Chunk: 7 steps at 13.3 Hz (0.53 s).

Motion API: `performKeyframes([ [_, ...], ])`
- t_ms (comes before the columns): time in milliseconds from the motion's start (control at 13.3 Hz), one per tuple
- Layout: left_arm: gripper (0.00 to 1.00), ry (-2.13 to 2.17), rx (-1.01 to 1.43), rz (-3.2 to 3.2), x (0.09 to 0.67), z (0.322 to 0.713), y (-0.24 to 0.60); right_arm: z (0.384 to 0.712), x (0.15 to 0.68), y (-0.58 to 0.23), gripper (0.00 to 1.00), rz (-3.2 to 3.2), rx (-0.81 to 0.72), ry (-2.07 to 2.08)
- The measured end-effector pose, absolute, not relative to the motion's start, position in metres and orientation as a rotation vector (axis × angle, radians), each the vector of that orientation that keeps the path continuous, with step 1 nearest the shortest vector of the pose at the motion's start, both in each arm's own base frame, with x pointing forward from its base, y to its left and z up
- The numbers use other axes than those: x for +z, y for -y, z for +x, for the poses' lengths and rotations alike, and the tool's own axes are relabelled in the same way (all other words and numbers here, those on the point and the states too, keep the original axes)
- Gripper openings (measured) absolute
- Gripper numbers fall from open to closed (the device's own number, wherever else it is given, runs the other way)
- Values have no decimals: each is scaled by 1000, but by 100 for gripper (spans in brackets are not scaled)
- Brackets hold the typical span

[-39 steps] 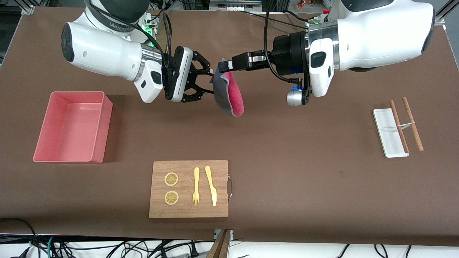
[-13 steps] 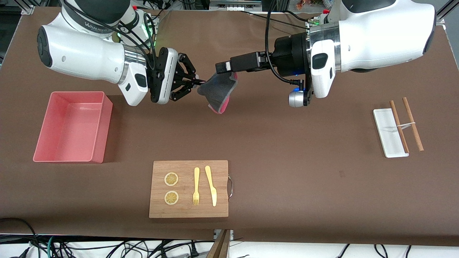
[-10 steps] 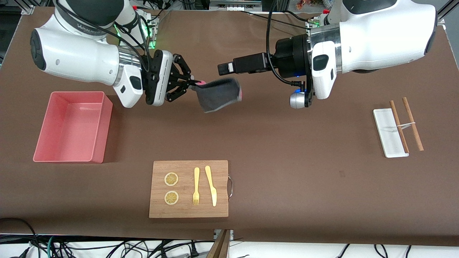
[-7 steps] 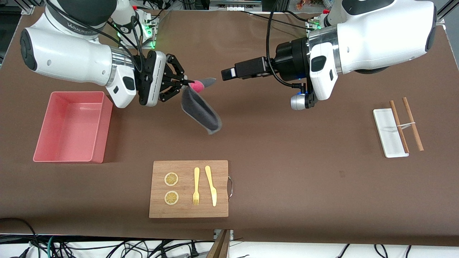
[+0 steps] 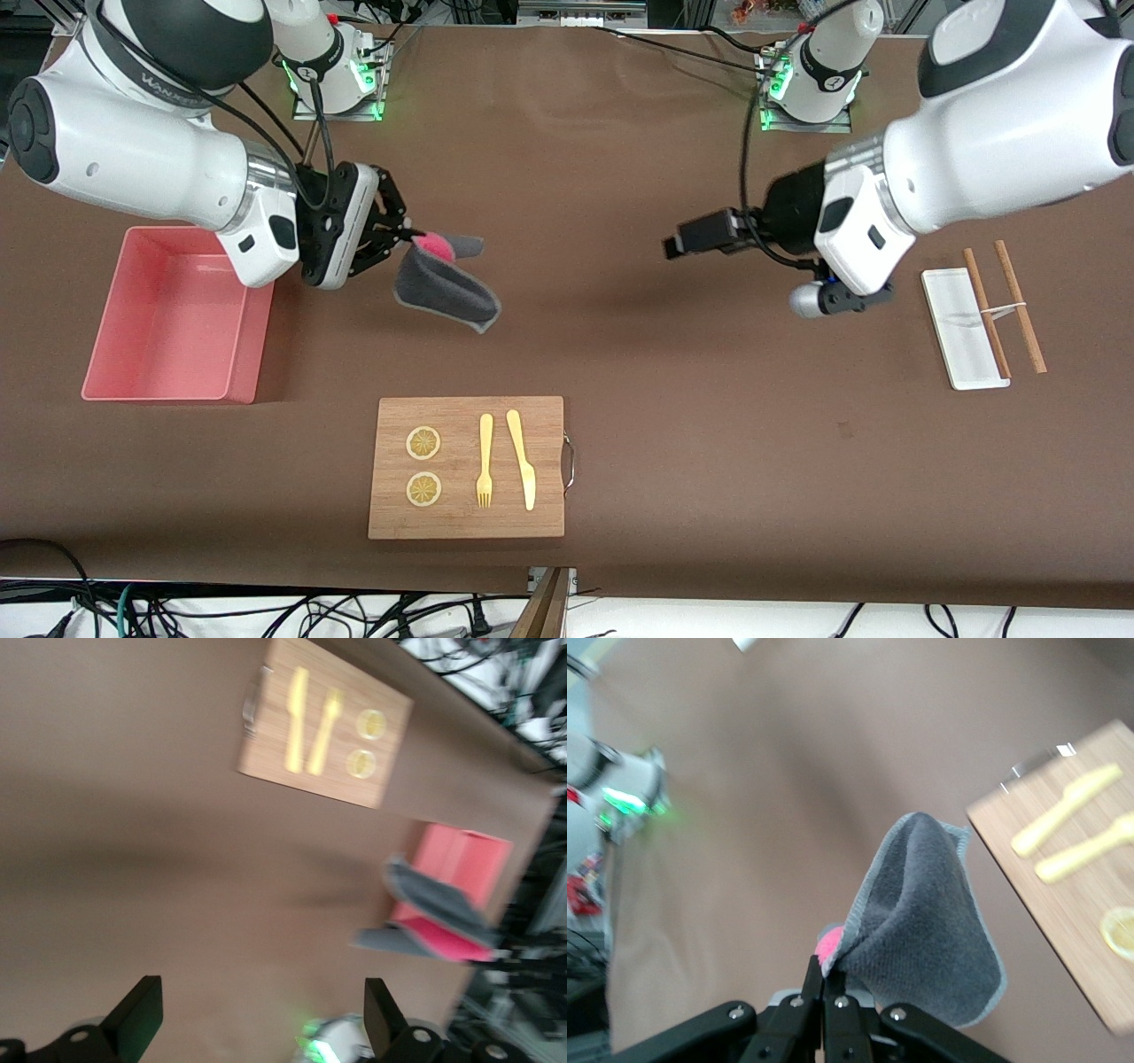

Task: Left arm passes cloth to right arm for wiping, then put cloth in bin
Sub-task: 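Open the left gripper and withdraw it while the right gripper pulls away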

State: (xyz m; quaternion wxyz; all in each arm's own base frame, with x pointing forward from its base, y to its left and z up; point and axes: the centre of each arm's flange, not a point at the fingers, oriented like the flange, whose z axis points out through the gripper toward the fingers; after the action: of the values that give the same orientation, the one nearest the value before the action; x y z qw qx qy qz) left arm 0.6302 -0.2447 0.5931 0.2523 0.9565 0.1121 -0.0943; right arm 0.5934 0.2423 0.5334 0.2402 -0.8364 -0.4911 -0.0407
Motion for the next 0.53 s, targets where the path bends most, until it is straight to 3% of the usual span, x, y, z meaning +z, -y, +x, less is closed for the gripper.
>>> performKeyframes([
  [225,100,-88,-241,2833,548,643,183,602,481,-224,2,-2439,38,1390],
  [525,100,224,-190,3039,545,648,129,606,408,-198,2,-2592,195,1376],
])
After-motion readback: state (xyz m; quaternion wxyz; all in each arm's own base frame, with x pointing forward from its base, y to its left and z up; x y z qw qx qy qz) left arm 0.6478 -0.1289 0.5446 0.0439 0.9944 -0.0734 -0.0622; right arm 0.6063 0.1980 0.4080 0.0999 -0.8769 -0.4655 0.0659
